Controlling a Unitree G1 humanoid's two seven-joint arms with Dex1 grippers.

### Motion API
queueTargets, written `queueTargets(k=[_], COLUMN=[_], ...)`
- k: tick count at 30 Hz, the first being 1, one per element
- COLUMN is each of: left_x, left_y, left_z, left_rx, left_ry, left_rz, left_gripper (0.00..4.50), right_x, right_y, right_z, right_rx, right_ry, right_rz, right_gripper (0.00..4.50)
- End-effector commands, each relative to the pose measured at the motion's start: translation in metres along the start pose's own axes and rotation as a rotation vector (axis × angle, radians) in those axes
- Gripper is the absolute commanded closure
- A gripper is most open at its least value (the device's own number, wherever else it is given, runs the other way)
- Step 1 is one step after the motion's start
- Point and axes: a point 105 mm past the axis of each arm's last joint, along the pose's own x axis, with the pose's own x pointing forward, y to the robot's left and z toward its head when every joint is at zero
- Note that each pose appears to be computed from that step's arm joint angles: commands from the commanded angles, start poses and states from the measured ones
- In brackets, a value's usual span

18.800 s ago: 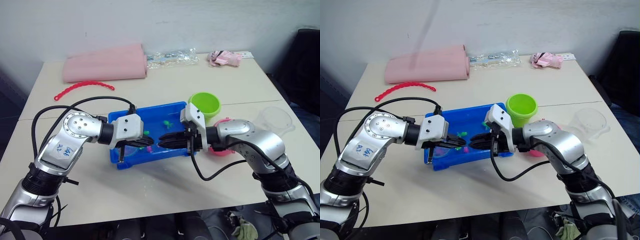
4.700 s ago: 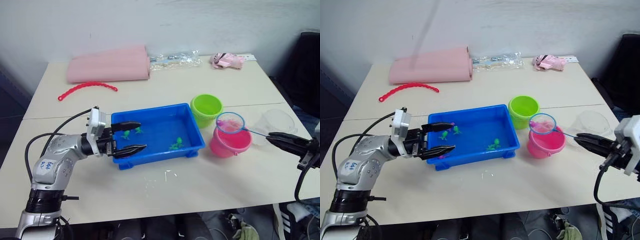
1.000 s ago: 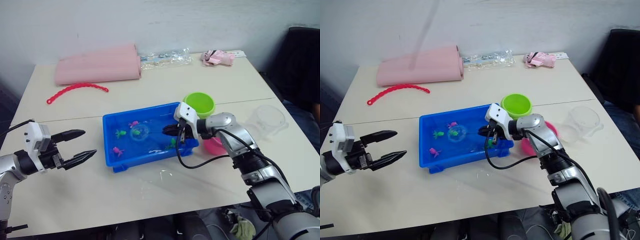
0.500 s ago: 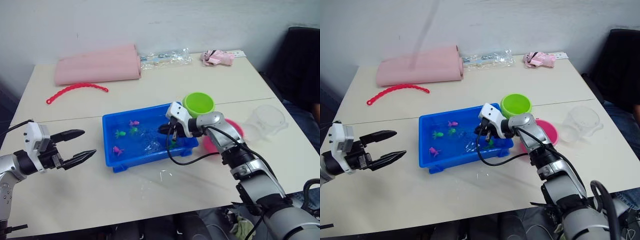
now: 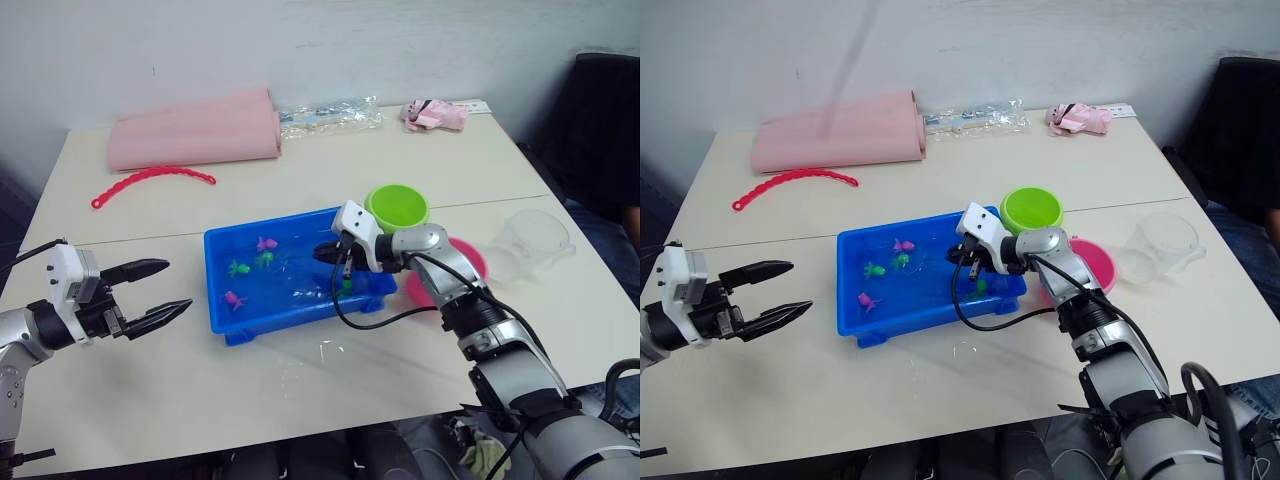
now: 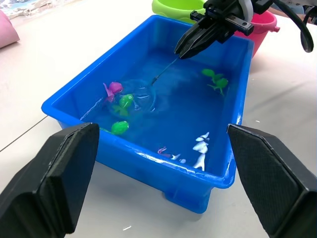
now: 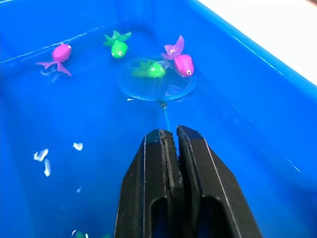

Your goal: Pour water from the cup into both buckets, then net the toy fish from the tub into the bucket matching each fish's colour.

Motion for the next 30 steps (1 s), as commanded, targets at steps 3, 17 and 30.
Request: queueTargets(k=[3, 17, 30], left_x=[-0.003, -0.001, 0.001], left_y=[0.004, 0.007, 0.005], left_z=[0.009, 0.01, 0.007], left_rx=[0.044, 0.051, 0.044], left_ry=[-0.018, -0.023, -0.027], left_rz=[0.013, 0.015, 0.011], left_gripper=[0.03, 0.03, 0.03], right_x=[-0.009, -0.011, -0.011], right_y=[-0.005, -0.005, -0.001], right_z=[0.009, -0.008, -0.005], right_rx=[0.005, 0.133, 0.135], right_ry=[-0.031, 0.033, 0.026], right_rz=[-0.021, -0.017, -0.013], right_gripper=[4.5, 4.5, 4.5])
